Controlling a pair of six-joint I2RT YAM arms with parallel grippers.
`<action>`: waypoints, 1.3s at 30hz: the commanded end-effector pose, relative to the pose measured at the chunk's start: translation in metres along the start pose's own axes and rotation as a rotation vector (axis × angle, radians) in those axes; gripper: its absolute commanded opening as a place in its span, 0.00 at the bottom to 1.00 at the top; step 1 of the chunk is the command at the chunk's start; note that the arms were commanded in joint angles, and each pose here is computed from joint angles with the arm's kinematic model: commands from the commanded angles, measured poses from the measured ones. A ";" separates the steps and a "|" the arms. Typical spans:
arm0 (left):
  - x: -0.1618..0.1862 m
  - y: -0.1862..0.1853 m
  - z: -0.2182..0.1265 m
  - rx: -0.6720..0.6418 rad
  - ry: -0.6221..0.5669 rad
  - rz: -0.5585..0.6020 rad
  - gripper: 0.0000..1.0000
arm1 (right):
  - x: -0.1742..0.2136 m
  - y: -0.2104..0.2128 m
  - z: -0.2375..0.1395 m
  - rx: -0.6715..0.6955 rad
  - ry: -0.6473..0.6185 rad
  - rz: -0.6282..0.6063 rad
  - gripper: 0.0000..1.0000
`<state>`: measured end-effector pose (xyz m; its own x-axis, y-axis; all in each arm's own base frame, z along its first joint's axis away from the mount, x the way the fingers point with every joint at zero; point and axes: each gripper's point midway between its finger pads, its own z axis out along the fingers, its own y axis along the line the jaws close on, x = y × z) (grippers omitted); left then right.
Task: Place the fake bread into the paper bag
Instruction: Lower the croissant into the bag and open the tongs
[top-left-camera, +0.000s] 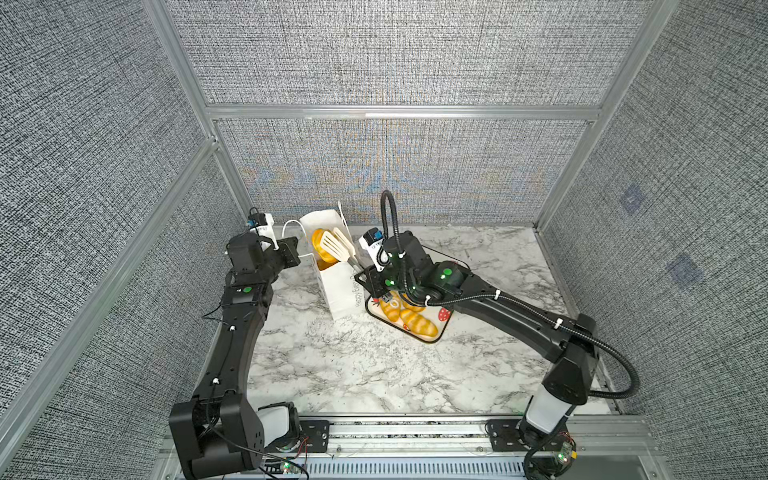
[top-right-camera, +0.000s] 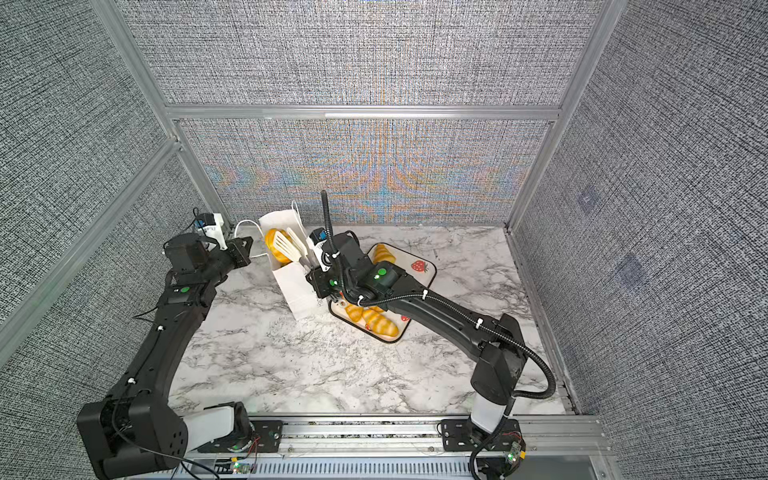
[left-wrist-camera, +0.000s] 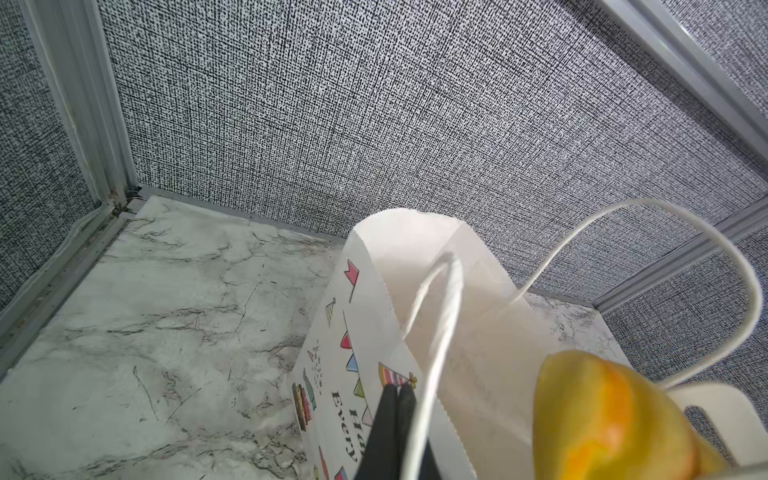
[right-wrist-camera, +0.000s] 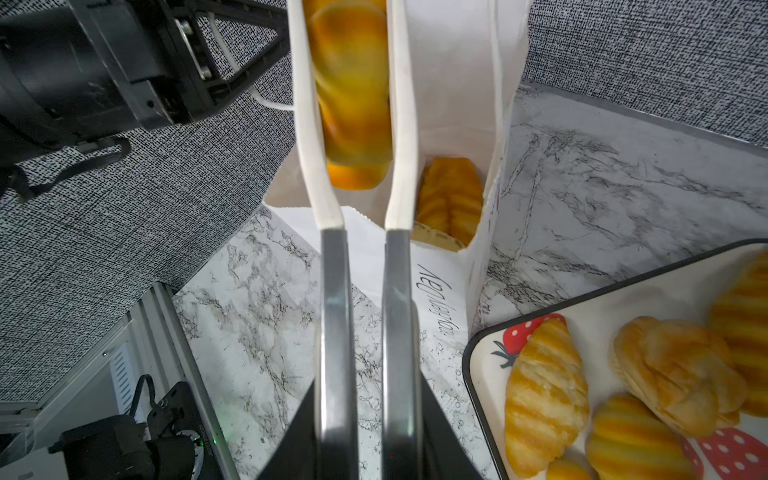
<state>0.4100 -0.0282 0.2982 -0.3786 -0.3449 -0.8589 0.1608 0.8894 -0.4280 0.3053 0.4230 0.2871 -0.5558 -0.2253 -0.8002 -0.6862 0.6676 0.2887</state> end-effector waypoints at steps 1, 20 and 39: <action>-0.005 -0.002 0.001 0.015 -0.021 0.013 0.00 | -0.010 -0.003 -0.004 0.013 -0.037 0.007 0.29; -0.004 -0.002 0.001 0.016 -0.019 0.012 0.00 | -0.003 -0.015 -0.008 0.052 -0.022 0.022 0.42; -0.005 -0.002 0.001 0.017 -0.021 0.012 0.00 | -0.010 -0.011 -0.011 0.040 -0.035 0.017 0.49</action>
<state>0.4104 -0.0283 0.2973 -0.3810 -0.3451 -0.8578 0.1611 0.8888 -0.4291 0.3123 0.4071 0.2840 -0.5674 -0.2183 -0.7940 -0.6516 0.7086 0.2708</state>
